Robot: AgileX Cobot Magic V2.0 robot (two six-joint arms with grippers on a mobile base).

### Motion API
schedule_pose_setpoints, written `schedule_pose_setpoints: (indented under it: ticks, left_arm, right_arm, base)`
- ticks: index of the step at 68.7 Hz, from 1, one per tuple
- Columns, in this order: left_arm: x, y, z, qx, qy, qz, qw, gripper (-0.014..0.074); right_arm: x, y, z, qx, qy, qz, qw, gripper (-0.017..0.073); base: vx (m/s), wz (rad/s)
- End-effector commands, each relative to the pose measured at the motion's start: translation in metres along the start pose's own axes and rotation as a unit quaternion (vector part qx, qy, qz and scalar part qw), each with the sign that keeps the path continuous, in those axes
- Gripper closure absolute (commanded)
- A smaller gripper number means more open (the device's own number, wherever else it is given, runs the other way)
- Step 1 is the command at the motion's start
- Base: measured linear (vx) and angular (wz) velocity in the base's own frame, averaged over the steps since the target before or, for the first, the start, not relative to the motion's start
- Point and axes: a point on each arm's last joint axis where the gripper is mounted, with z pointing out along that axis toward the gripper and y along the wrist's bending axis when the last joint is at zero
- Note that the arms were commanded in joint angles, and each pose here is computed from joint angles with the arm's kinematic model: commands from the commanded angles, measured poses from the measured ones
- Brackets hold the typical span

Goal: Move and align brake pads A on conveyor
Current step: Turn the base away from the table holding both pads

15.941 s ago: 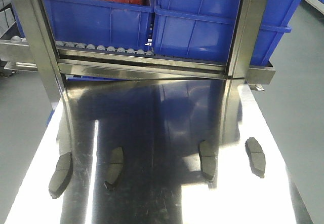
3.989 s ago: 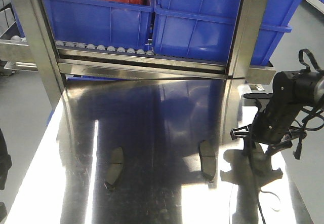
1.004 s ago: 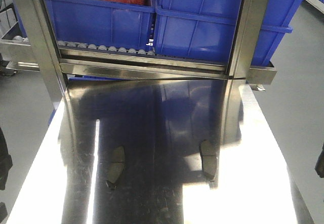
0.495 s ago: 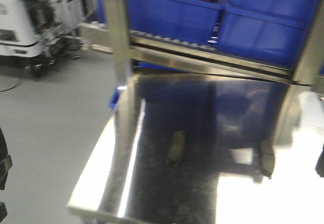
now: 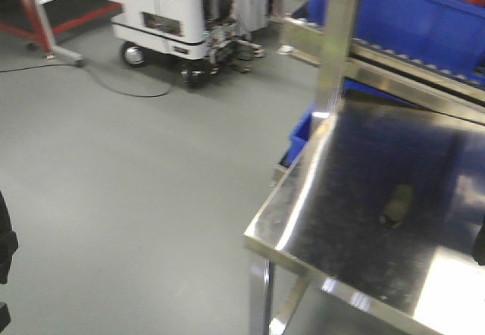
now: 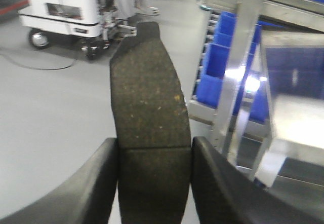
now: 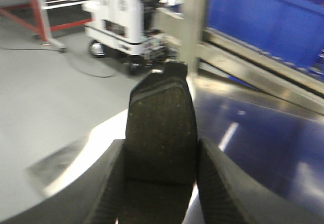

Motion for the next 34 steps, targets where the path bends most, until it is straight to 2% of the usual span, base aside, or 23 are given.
schedule_pose_setpoints:
  ticks: [1,34]
  left_arm:
    - [-0.0184,-0.0023,-0.0031,0.01,-0.063,0.0,0.998,0.06]
    - [-0.0184,-0.0023,-0.0031,0.01,-0.063,0.0,0.998,0.06]
  right_arm:
    - [-0.018,-0.0034,-0.0024,0.016,-0.058,-0.004,0.998,0.0564]
    - [-0.018,-0.0034,-0.0024,0.016,-0.058,-0.004,0.998,0.0564]
  base:
    - [-0.18,0.65]
    - [-0.18,0.7]
